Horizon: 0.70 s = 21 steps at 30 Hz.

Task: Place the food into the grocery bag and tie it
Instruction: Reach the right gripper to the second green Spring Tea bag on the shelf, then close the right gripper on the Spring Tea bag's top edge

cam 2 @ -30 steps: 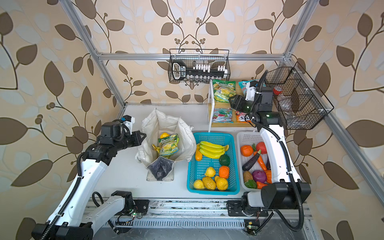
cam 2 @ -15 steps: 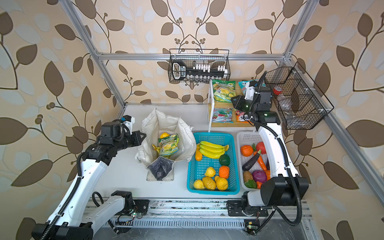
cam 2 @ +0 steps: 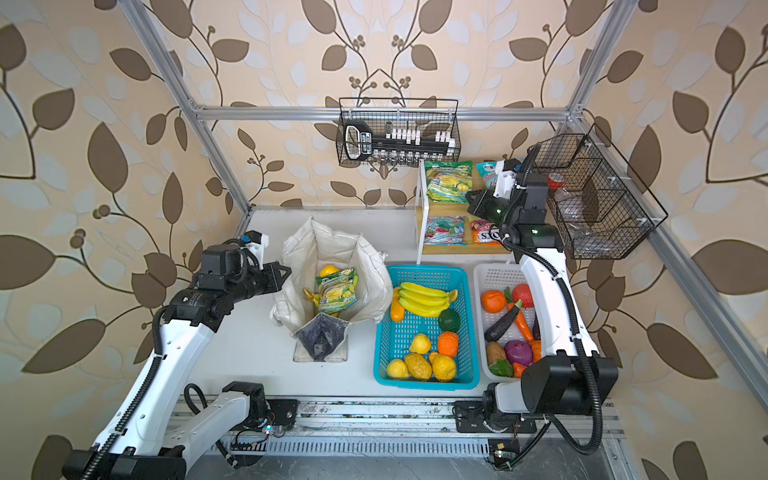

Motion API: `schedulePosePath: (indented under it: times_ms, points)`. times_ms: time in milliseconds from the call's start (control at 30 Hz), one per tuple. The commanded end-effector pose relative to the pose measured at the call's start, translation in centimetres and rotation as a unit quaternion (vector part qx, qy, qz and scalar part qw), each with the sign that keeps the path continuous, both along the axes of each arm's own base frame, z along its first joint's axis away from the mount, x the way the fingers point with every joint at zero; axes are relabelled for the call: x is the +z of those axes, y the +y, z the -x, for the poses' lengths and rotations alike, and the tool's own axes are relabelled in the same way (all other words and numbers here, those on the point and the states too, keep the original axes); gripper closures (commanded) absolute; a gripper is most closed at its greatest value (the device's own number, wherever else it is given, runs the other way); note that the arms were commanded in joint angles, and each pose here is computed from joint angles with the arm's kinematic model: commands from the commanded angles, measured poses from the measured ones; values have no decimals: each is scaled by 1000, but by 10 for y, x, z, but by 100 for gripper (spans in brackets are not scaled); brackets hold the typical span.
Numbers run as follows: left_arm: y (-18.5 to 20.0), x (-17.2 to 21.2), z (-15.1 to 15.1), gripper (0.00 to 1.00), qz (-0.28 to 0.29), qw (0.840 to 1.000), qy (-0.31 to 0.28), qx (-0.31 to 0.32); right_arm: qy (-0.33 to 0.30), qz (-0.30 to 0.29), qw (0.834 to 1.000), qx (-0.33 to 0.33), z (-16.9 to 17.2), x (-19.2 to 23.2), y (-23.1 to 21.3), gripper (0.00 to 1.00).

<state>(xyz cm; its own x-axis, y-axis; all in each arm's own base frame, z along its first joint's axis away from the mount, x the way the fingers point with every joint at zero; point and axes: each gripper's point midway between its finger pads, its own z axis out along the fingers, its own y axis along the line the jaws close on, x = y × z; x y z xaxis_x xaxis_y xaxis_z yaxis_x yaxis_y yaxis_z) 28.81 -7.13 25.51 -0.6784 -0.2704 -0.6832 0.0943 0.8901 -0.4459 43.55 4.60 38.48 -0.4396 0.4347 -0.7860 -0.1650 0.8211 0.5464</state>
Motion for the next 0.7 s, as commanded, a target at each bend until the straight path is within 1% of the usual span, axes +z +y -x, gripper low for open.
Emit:
schedulePosePath:
  times_ms: [0,67,100,367,433,567,667]
  points:
    - [3,21,-2,100,-7,999,-39,0,-51,-9,998,23,13,35,8,100]
    - [3,22,-1,100,-6,999,-39,0,-75,-16,996,53,15,48,17,100]
    - [3,23,-1,100,-6,999,-41,-1,-81,-20,995,56,15,53,18,100]
    - [2,24,0,100,-5,999,-44,-3,-93,-22,994,48,18,70,15,100]
    - [2,24,1,100,-4,999,-43,-4,-104,-23,993,59,19,77,18,100]
    - [6,27,1,100,-7,999,-48,5,-129,-46,988,67,25,91,24,100]
    - [3,28,2,100,-2,999,-51,-1,-138,-44,987,66,29,101,26,100]
